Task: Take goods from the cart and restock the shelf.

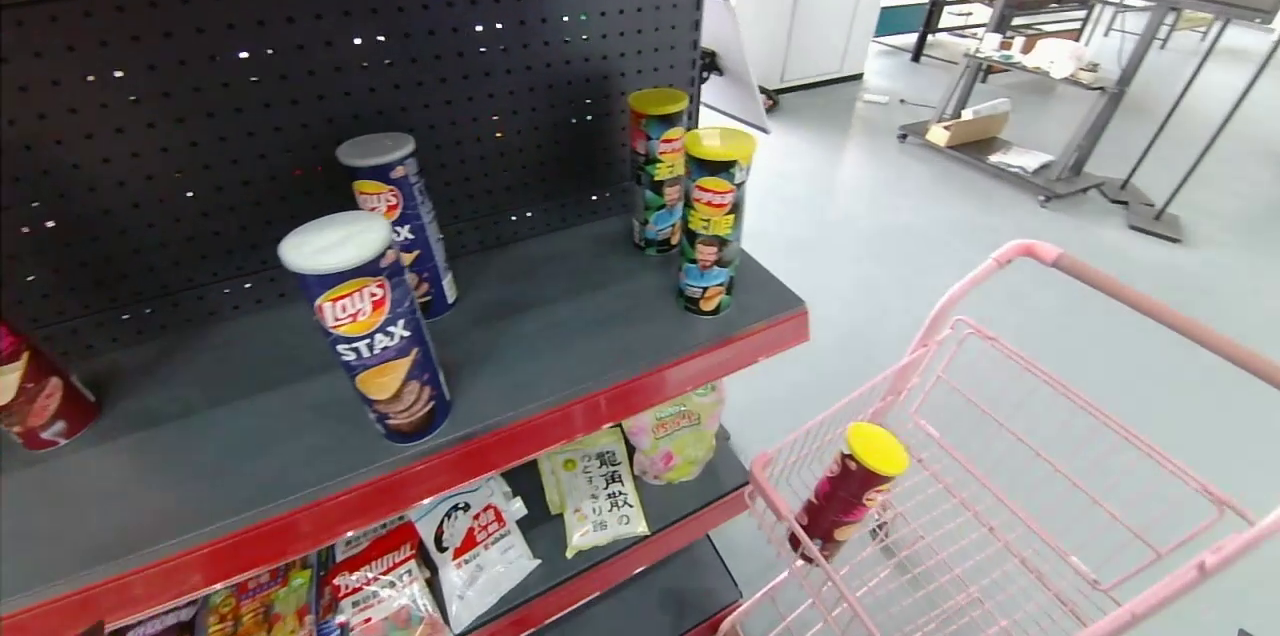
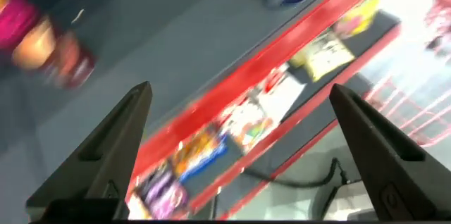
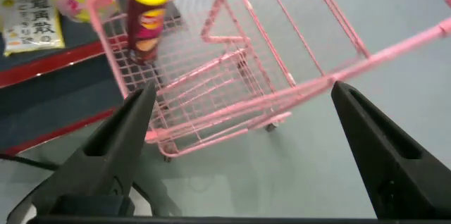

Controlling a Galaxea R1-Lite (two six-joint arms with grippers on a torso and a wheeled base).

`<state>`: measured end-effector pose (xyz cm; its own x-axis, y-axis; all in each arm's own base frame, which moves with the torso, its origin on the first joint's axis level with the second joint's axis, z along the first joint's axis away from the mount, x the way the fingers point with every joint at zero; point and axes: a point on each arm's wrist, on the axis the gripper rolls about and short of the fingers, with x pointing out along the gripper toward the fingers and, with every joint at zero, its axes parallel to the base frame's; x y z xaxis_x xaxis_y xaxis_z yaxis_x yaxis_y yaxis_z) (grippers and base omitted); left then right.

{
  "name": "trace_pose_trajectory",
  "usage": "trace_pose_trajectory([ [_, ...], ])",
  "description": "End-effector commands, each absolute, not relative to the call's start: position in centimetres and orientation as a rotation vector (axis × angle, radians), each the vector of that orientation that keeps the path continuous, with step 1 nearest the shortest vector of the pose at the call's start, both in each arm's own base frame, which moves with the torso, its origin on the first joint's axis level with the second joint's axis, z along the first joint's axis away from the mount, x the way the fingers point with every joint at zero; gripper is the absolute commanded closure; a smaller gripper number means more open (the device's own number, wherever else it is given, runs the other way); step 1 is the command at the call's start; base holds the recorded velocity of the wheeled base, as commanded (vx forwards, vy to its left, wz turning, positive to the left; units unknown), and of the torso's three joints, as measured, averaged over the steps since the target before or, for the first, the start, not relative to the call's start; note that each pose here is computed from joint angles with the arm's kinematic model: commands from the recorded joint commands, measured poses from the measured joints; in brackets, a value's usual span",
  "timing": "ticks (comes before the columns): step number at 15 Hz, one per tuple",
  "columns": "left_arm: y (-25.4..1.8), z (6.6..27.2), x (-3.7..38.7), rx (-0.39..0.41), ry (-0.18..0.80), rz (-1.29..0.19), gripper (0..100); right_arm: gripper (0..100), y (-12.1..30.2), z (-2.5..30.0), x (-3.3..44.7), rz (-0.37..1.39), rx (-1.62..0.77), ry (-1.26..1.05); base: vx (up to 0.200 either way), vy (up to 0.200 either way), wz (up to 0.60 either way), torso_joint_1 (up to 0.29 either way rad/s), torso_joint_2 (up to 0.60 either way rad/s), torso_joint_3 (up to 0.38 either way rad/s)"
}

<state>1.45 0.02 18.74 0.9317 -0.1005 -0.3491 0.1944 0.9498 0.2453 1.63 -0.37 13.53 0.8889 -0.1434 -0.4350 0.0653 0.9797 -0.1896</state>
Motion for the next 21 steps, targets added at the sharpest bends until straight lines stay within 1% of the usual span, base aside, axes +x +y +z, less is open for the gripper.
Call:
trace_pose_trajectory([
  [1,0.2,18.9,1.0,0.27,0.313,-0.151,0,0,-0.4,13.5,1.6,-0.109,-0.172,0.464,0.0,0.0,-0.6,0.002,0.0,0.002],
  [3,0.3,18.8,0.7,0.268,0.309,-0.146,0,0,-0.4,13.5,1.6,-0.109,-0.172,0.464,0.0,0.0,-0.6,0.005,0.0,0.002],
  [7,0.6,18.2,-0.1,0.27,0.318,-0.146,0,0,-0.4,13.5,1.6,-0.11,-0.171,0.46,0.0,0.0,0.0,0.0,0.0,0.0],
  [8,0.8,17.6,-0.7,0.269,0.312,-0.147,0,0,-0.4,13.6,1.6,-0.11,-0.171,0.457,0.0,0.0,0.0,0.0,0.0,0.0],
  [11,1.1,16.7,-1.5,0.266,0.305,-0.145,0,0,-0.4,13.5,1.6,-0.11,-0.172,0.463,0.0,0.0,0.0,-0.131,0.31,0.173],
  [21,1.4,16.0,-2.1,0.262,0.284,-0.139,0,0,-0.2,13.5,2.7,-0.086,-0.189,0.52,0.0,0.0,0.0,-0.142,0.36,0.214],
])
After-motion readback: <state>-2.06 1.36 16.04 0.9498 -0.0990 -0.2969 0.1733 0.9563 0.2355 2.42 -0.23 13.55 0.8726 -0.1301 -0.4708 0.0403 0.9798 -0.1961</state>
